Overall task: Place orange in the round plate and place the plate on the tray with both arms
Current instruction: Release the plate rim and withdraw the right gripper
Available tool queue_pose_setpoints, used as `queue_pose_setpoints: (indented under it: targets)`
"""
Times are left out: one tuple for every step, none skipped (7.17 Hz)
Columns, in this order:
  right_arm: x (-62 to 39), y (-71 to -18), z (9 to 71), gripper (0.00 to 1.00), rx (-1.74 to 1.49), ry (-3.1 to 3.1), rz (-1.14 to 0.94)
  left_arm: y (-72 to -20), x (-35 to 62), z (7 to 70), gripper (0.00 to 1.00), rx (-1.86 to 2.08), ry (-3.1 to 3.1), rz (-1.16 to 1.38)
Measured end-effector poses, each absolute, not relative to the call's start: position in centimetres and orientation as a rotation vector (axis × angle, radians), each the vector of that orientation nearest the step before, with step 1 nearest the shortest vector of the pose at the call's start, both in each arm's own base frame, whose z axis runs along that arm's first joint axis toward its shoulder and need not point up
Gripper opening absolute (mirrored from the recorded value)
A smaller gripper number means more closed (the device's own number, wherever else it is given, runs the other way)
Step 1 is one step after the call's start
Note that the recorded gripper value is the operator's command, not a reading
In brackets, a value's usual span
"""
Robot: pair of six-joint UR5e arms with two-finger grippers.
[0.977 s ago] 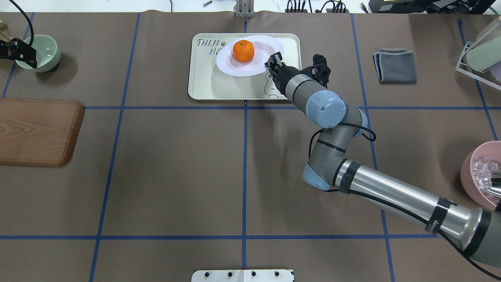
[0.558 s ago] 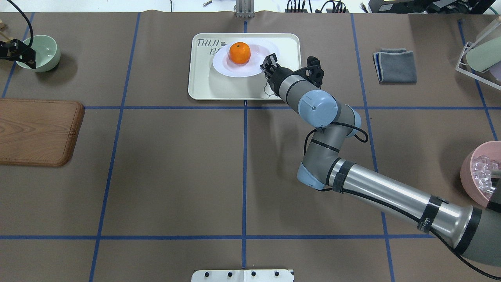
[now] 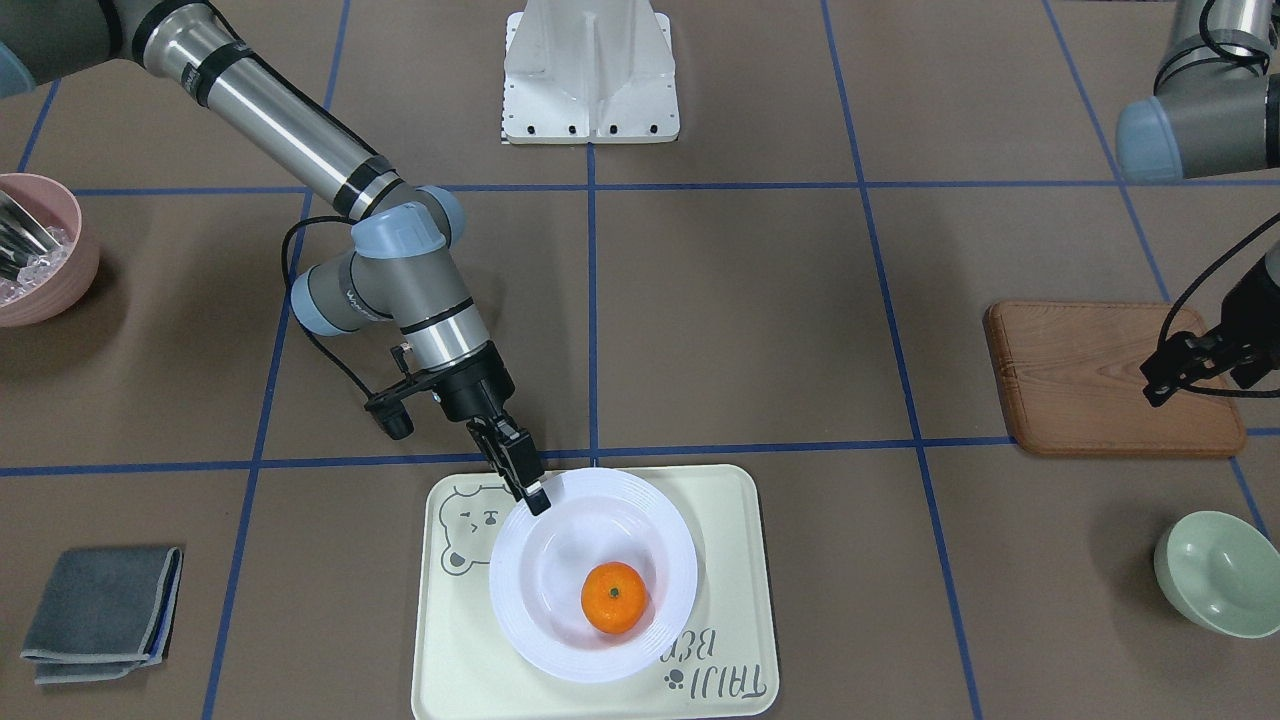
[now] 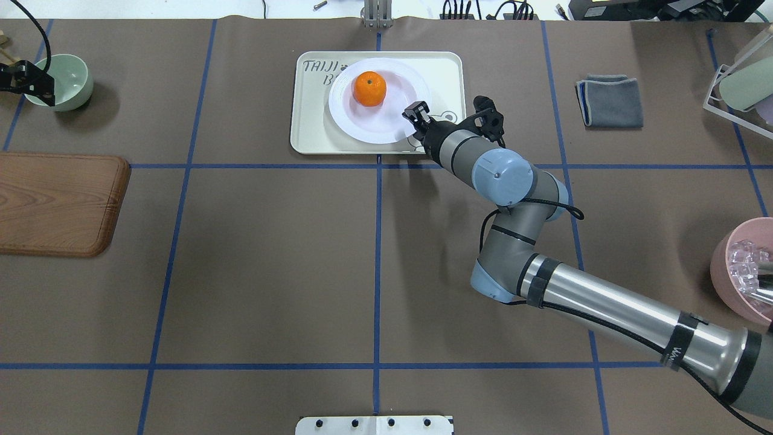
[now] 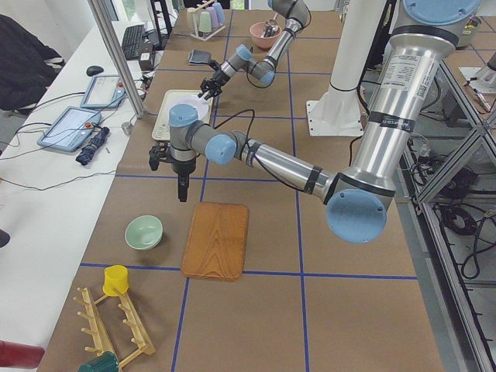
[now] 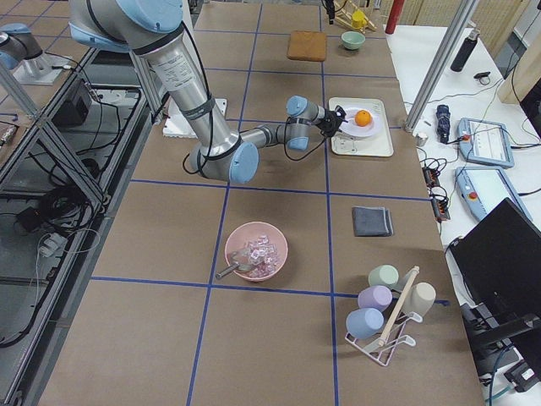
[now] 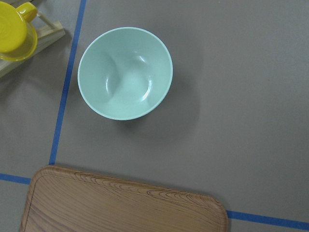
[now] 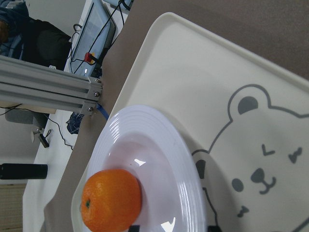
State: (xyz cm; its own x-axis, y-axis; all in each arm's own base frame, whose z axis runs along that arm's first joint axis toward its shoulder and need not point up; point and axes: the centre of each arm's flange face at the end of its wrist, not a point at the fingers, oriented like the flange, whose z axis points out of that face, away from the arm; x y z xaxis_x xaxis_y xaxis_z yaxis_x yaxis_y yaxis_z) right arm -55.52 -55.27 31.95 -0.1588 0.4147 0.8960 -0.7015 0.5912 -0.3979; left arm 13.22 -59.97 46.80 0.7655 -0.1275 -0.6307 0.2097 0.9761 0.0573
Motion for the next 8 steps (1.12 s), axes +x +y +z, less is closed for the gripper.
queue_pose_setpoints:
  targets:
    - [-53.5,-55.5,32.0,1.00,0.262,-1.348,0.895,-60.0,13.2,46.8,0.98,0.127,0.675,-0.184]
    - [-50.8,-56.3,31.6,1.00,0.244,-1.262,0.784,-60.0,13.2,46.8,0.98,0.126,0.677,-0.183]
    - [-47.0,-57.2,32.1,1.00,0.226,-1.187,0.663,-59.9,13.3,46.7,0.98,0.125,0.680,-0.182]
    - [-41.8,-57.9,33.6,1.00,0.209,-1.126,0.530,-59.9,13.3,46.8,0.98,0.123,0.683,-0.181]
    - [-35.8,-58.5,35.6,1.00,0.194,-1.082,0.417,-59.8,13.3,46.7,0.98,0.124,0.686,-0.180]
    - [-29.2,-59.2,38.2,1.00,0.179,-1.044,0.319,-59.7,13.2,46.8,0.98,0.124,0.687,-0.179]
    - [-22.8,-59.6,41.4,1.00,0.165,-1.018,0.232,-59.5,13.2,46.8,0.98,0.123,0.690,-0.179]
    - [-16.6,-58.9,45.7,1.00,0.170,-0.996,0.141,-59.4,13.1,46.9,0.98,0.118,0.696,-0.178]
